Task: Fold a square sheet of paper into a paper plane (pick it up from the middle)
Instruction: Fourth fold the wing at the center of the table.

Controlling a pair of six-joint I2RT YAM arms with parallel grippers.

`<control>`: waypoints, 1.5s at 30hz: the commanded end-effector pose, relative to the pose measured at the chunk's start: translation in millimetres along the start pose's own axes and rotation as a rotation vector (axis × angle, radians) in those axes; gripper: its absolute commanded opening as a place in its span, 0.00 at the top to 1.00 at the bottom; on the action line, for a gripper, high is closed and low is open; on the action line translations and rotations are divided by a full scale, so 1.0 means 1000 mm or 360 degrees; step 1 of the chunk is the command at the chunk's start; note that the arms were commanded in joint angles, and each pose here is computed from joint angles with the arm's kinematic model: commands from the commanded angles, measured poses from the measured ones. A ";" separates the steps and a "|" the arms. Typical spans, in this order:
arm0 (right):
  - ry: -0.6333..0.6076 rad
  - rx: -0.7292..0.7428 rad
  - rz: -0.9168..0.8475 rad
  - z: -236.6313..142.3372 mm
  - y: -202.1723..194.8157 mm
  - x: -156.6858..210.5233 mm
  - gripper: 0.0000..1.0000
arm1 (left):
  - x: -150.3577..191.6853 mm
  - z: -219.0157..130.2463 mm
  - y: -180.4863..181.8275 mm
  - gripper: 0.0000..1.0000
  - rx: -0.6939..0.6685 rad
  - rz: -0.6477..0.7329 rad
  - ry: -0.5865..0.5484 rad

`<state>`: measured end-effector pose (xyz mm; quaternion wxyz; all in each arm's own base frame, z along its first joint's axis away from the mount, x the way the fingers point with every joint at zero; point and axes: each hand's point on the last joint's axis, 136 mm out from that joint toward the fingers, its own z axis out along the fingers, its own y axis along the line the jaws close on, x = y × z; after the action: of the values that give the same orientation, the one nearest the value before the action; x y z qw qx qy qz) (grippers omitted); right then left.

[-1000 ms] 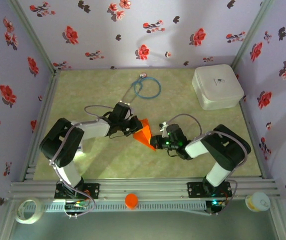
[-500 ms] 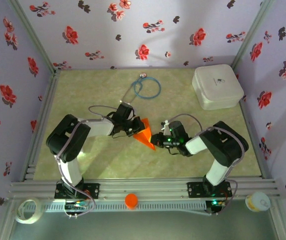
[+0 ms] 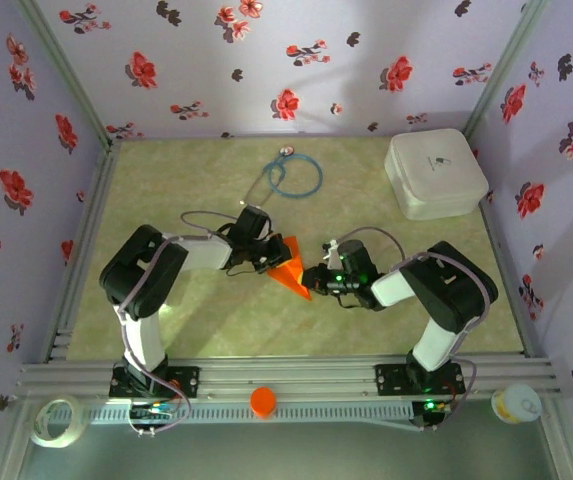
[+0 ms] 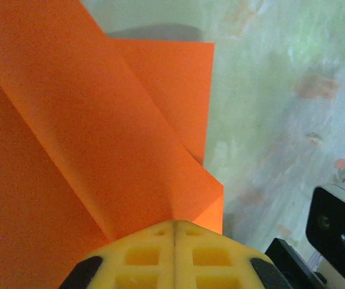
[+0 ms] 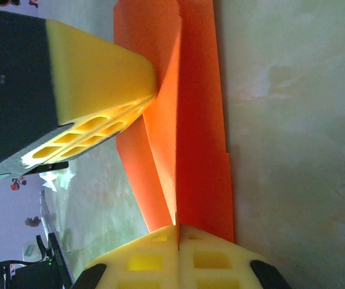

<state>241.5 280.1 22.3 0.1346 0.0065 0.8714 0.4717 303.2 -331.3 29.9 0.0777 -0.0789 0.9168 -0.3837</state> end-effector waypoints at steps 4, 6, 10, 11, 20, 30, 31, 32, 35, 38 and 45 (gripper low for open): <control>0.0059 0.0196 0.0114 0.003 -0.033 0.012 0.95 | -0.004 0.005 -0.001 0.97 -0.0029 0.0061 -0.0007; 0.0061 0.0198 0.0117 0.003 -0.033 0.012 0.95 | -0.004 0.006 0.000 0.97 -0.0036 0.0061 -0.0007; 0.0064 0.0212 0.0123 0.003 -0.035 0.013 0.95 | -0.003 0.008 0.003 0.97 -0.0052 0.0054 0.0004; 0.0062 0.0217 0.0126 0.003 -0.036 0.012 0.95 | -0.003 0.008 0.005 0.97 -0.0060 0.0052 0.0005; 0.0071 0.0232 0.0136 0.002 -0.038 0.013 0.95 | -0.002 0.013 0.010 0.97 -0.0084 0.0047 0.0025; 0.0068 0.0235 0.0142 0.002 -0.039 0.012 0.94 | 0.003 0.016 0.020 0.98 -0.0129 0.0030 0.0060; 0.0070 0.0231 0.0145 0.002 -0.038 0.012 0.92 | 0.003 0.016 0.020 0.99 -0.0132 0.0031 0.0062; 0.0072 0.0220 0.0142 0.002 -0.036 0.011 0.90 | 0.004 0.017 0.022 0.99 -0.0137 0.0032 0.0067; 0.0089 0.0182 0.0137 0.000 -0.027 0.012 0.82 | 0.005 0.016 0.025 0.99 -0.0152 0.0024 0.0067; 0.0103 0.0198 0.0114 -0.006 -0.024 0.014 0.78 | 0.005 0.016 0.027 0.99 -0.0154 0.0017 0.0064; 0.0145 0.0237 0.0087 -0.016 -0.022 0.026 0.76 | 0.005 0.015 0.026 0.99 -0.0144 0.0022 0.0061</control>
<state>235.6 275.0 28.0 0.1129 0.0111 0.8836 0.4543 307.7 -333.6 18.6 0.0728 -0.0737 0.9231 -0.3704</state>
